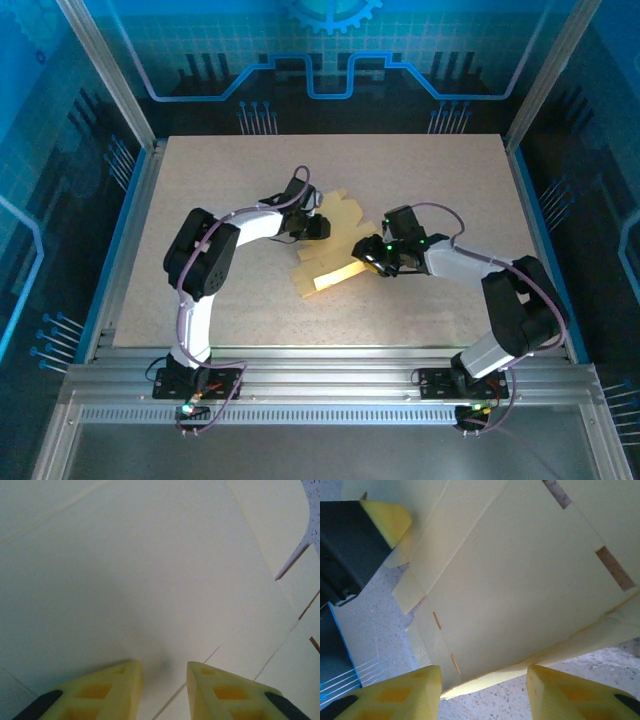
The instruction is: Fold the paper box
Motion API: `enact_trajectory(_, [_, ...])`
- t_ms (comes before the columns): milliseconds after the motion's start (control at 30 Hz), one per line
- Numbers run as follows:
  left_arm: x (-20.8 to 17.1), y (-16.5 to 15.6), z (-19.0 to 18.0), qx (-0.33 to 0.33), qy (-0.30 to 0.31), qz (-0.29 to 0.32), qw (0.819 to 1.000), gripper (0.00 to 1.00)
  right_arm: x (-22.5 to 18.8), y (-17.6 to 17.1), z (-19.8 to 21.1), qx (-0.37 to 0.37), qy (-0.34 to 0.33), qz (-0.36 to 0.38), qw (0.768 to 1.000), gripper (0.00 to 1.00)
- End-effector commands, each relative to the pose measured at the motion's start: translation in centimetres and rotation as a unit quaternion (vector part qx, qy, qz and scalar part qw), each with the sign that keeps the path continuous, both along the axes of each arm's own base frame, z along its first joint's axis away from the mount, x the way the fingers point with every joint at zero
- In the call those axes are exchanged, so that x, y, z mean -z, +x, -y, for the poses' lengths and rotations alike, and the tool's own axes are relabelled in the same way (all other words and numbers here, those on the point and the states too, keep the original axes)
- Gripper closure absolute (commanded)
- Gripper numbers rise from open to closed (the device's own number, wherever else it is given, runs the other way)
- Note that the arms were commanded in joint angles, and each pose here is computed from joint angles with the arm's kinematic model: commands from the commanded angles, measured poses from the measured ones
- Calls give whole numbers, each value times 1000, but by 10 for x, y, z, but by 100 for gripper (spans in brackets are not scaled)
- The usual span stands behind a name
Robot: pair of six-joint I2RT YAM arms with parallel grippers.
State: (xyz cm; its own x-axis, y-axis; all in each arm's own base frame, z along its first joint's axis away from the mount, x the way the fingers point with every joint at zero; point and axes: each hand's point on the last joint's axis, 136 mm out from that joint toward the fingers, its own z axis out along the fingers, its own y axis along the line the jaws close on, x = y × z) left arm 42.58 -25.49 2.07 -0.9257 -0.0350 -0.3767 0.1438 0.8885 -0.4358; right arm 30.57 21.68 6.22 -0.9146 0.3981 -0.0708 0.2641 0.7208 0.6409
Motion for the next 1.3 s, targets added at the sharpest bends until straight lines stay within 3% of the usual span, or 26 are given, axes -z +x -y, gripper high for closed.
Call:
enact_trajectory(0, [42, -42, -15, -13, 40, -86, 995, 68, 13, 1, -2, -17, -22, -11, 1000, 53])
enact_trajectory(233, [49, -50, -16, -12, 40, -92, 995, 68, 33, 12, -4, -21, -46, -25, 998, 52])
enact_trajectory(533, [54, -54, -18, -15, 40, -97, 994, 68, 75, -4, 7, -22, -108, -79, 991, 54])
enact_trajectory(733, [55, -54, -18, -21, 37, -99, 994, 68, 34, 11, -5, -41, -99, 2, 994, 57])
enact_trajectory(867, [54, -52, -19, -26, 40, -98, 994, 67, 1, 13, 12, -30, -131, 66, 989, 53])
enact_trajectory(1000, [54, -51, -20, -29, 44, -98, 994, 67, 0, -7, 40, 23, -140, 53, 988, 43])
enact_trajectory(1167, [54, -50, -19, -29, 40, -99, 994, 67, 4, -19, 42, 37, -117, 34, 992, 43])
enact_trajectory(1267, [54, -50, -17, -27, 38, -100, 994, 67, 6, -15, 33, 22, -105, 31, 994, 48])
